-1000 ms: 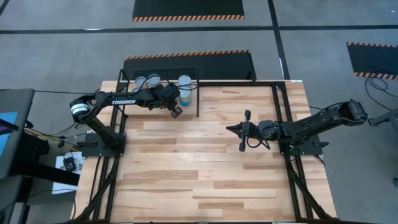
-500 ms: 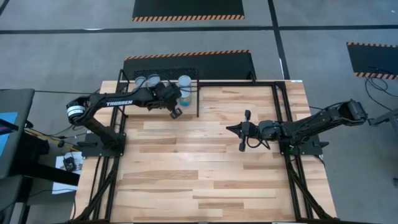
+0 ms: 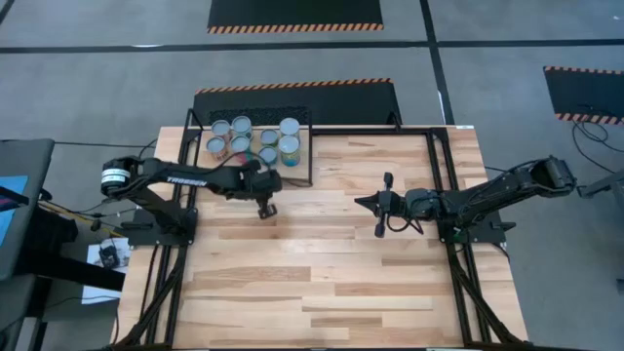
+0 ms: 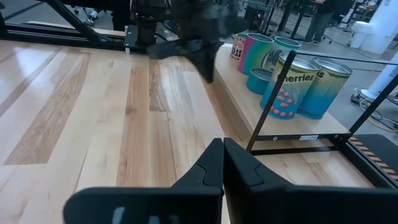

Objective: Pick and place cans onto a shelf
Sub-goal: Return to Home Position

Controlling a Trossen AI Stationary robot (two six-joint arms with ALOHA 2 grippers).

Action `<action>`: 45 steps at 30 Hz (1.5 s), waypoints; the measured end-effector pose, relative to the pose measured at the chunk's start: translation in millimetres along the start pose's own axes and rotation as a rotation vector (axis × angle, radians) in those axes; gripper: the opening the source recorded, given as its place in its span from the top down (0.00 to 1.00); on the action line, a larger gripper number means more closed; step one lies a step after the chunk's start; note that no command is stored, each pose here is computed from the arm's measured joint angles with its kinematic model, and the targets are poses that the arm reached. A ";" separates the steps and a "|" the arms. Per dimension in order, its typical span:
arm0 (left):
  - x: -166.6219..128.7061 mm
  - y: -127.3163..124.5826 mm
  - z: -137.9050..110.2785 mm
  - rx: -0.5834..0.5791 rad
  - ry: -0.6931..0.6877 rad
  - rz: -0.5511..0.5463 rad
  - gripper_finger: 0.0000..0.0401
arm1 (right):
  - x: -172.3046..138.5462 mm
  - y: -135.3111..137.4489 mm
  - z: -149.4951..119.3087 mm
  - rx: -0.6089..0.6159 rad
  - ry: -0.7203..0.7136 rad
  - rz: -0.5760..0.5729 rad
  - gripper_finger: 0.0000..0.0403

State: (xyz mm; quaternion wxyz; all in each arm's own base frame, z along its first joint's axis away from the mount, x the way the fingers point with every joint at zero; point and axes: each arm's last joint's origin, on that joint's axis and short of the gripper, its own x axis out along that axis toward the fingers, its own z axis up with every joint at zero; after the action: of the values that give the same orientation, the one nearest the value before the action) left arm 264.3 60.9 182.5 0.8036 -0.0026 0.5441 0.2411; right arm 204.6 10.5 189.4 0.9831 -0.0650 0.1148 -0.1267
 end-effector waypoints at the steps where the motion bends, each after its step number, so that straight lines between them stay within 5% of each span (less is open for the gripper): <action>1: -0.1 -4.3 -3.4 0.016 -0.019 -0.019 1.00 | 0.0 0.0 -0.1 -0.001 0.001 0.000 0.95; 9: -24.6 -28.6 -32.3 0.082 -0.306 -0.285 1.00 | 0.0 0.0 -0.6 -0.002 0.005 0.000 0.95; 16: -43.5 -26.2 -72.9 0.054 -0.538 -0.388 1.00 | -0.2 0.6 0.0 0.000 -0.002 0.005 0.96; 28: -64.1 -1.8 -128.8 -0.005 -0.852 -0.480 1.00 | -16.9 -9.0 -28.4 -0.012 -0.001 -0.007 0.96; 34: -63.4 4.9 -151.6 -0.028 -0.990 -0.494 1.00 | -36.7 -13.7 -24.1 0.010 -0.084 0.102 0.97; 45: -64.4 17.2 -169.3 -0.029 -1.043 -0.420 1.00 | -72.0 -30.6 -33.9 0.060 -0.155 0.135 0.97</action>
State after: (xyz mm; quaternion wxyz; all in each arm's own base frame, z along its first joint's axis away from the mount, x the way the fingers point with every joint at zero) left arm 91.0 6.2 174.3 0.9968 -0.0024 0.0594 0.0526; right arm 121.4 -3.2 176.5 0.9969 -0.0375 0.0385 -0.0583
